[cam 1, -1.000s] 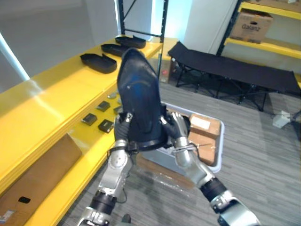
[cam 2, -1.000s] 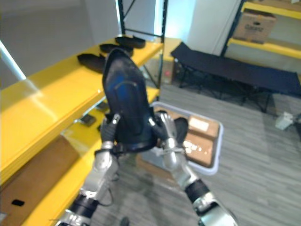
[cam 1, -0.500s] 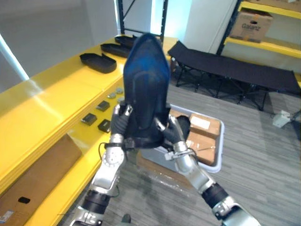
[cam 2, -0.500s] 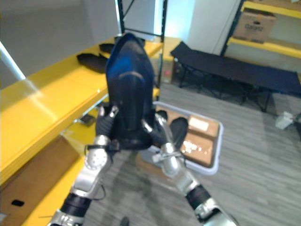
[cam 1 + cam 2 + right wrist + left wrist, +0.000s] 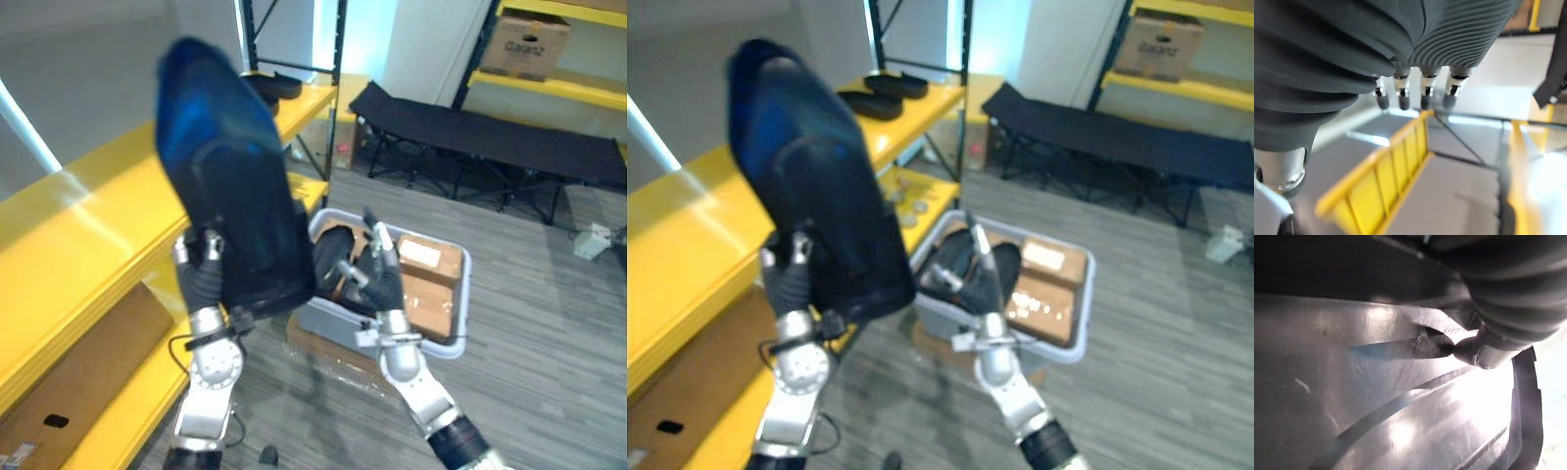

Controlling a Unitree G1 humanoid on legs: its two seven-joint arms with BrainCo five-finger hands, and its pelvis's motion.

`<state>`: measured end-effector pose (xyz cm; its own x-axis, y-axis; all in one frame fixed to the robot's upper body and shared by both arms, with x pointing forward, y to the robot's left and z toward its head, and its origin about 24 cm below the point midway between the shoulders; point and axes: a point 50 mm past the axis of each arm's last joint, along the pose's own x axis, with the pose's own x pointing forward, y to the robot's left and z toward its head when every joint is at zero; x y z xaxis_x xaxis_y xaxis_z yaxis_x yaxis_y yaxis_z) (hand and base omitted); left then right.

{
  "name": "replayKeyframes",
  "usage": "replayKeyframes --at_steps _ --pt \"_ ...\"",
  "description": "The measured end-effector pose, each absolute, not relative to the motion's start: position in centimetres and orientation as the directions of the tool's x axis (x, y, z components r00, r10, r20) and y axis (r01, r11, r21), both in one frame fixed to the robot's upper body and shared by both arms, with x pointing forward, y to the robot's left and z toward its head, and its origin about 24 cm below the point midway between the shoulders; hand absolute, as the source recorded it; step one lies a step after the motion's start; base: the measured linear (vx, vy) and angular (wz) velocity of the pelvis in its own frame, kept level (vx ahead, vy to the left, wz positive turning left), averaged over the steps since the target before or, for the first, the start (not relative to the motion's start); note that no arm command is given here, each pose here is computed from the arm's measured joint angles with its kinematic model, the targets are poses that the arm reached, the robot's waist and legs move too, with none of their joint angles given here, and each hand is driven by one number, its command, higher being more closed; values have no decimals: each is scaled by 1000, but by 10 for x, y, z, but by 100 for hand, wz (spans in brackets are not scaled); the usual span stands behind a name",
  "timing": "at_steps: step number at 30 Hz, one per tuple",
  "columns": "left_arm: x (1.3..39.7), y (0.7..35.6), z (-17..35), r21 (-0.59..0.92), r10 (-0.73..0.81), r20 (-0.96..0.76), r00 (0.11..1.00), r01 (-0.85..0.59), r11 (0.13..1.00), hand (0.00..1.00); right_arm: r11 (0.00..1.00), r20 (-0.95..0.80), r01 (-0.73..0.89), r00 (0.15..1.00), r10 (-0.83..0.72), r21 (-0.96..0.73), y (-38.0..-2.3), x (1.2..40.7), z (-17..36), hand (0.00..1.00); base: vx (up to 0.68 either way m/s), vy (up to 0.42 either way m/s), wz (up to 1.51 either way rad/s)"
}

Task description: Walk over and take plastic housings, then place them on the shelf

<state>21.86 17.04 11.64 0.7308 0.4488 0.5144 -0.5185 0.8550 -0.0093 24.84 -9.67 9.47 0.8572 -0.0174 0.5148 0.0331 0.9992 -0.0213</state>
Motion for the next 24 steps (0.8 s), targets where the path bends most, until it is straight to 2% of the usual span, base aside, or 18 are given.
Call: replayKeyframes --at_steps 5,8,10,13,15,20,24 --pt "205 180 104 45 503 488 713 -596 801 100 983 445 114 880 -166 143 -129 239 88 0 -1 10 -12" --pt "199 191 95 53 572 443 691 -656 753 100 948 322 177 911 -260 266 -157 229 67 0 9 0 -14" --pt "194 199 91 55 614 427 664 -697 715 100 926 218 239 926 -308 291 -173 222 46 0 8 -7 -24" --pt "189 206 85 -38 646 357 675 -681 732 100 895 -16 386 920 -393 222 -202 197 -3 0 10 -10 -14" --pt "184 210 79 -234 651 270 709 -608 759 100 867 -130 456 890 -438 200 -215 179 -26 0 12 3 -15" --pt "178 217 76 -271 671 247 699 -615 740 100 873 -176 437 897 -405 216 -210 175 -35 0 -26 -5 0" --pt "169 233 82 -233 721 284 632 -684 691 100 908 -182 357 929 -322 218 -195 182 -36 0 -39 -6 20"
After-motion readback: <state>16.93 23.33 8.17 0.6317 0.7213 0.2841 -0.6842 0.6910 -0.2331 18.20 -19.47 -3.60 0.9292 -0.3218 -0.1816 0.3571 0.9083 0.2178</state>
